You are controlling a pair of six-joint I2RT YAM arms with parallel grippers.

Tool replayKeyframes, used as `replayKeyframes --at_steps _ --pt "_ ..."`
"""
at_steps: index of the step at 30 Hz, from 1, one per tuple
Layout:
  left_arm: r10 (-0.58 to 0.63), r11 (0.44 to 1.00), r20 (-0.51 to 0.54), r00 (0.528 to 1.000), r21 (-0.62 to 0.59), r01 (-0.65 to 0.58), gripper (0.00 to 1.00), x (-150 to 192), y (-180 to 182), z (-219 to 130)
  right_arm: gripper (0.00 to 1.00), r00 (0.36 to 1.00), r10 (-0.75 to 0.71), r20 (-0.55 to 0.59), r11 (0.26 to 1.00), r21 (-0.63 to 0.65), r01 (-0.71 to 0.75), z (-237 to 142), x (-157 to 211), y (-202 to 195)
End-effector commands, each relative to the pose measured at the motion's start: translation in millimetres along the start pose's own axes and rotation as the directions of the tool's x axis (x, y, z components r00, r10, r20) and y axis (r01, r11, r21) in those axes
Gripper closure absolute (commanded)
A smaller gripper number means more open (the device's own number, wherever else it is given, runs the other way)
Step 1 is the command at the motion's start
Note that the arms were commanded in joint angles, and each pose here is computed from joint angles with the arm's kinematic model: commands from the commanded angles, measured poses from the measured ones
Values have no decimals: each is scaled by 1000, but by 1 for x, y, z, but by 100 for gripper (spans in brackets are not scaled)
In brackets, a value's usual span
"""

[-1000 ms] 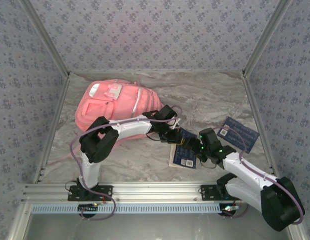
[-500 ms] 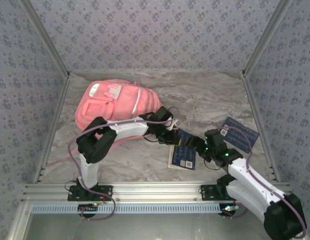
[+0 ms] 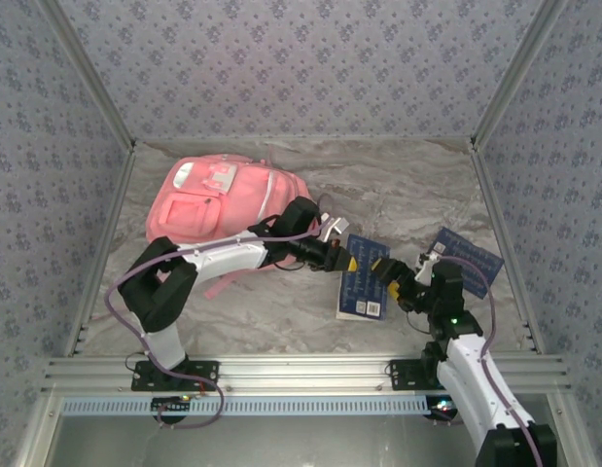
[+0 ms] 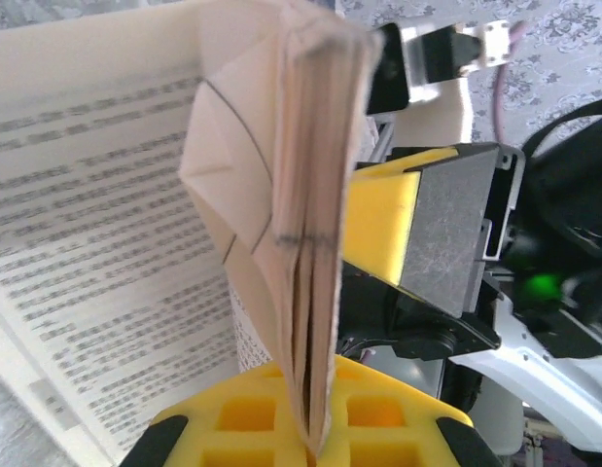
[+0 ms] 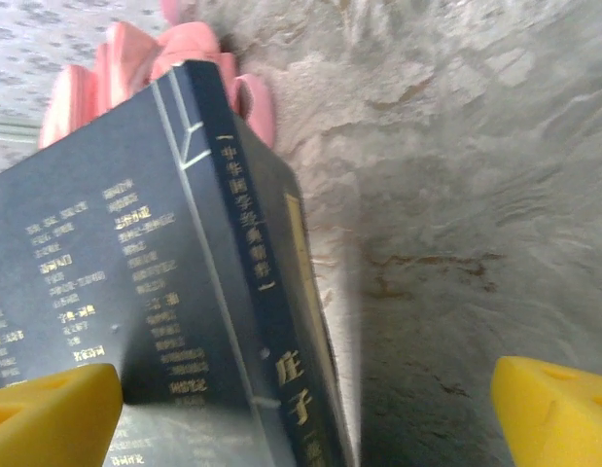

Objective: Pack the student bag

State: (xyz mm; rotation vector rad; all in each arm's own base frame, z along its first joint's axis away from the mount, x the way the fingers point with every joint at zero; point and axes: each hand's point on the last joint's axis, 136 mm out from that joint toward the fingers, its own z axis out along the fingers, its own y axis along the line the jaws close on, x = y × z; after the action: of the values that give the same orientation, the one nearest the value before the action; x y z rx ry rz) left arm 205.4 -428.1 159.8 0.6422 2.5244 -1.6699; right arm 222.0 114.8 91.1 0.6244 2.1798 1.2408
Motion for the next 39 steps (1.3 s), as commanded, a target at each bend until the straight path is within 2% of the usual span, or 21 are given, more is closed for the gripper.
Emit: replayKeyframes --at_steps 1,5,8,17,19,22,25,28,31,35,39 --pt "84 990 36 996 106 -88 100 -7 -40 -14 0 999 -38 -27 957 -289 29 -8 1 53" --pt "89 990 40 995 104 -92 100 -8 -42 -15 2 993 -113 -33 908 -409 90 -19 3 83" --pt "86 991 38 996 104 -90 100 -9 -41 -14 7 990 -137 -39 882 -460 104 -25 4 97" --pt "103 991 44 994 83 -106 100 -10 -47 -20 33 991 -126 -43 894 -438 95 -22 2 96" --pt "98 993 42 994 61 -101 100 -10 -44 -21 43 992 -123 -36 898 -429 96 -21 0 96" --pt "84 995 31 996 59 -86 100 -8 -42 -20 76 991 -129 -39 908 -406 102 -20 -1 95" --pt "70 997 29 997 44 -71 89 -7 -38 -20 98 989 -145 -37 910 -397 118 -21 -1 97" --pt "51 999 41 998 14 -52 71 -9 -33 -25 100 987 -160 -25 910 -392 138 -23 -2 99" --pt "26 999 70 997 -27 -24 60 -15 -25 -35 100 983 -182 -11 901 -401 162 -27 -3 105" --pt "-3 998 90 996 -56 8 53 -19 -20 -44 100 976 -217 6 872 -447 197 -35 -1 119" --pt "3 1000 81 997 -25 -1 51 -19 -29 -44 100 968 -250 6 834 -508 218 -42 5 138"
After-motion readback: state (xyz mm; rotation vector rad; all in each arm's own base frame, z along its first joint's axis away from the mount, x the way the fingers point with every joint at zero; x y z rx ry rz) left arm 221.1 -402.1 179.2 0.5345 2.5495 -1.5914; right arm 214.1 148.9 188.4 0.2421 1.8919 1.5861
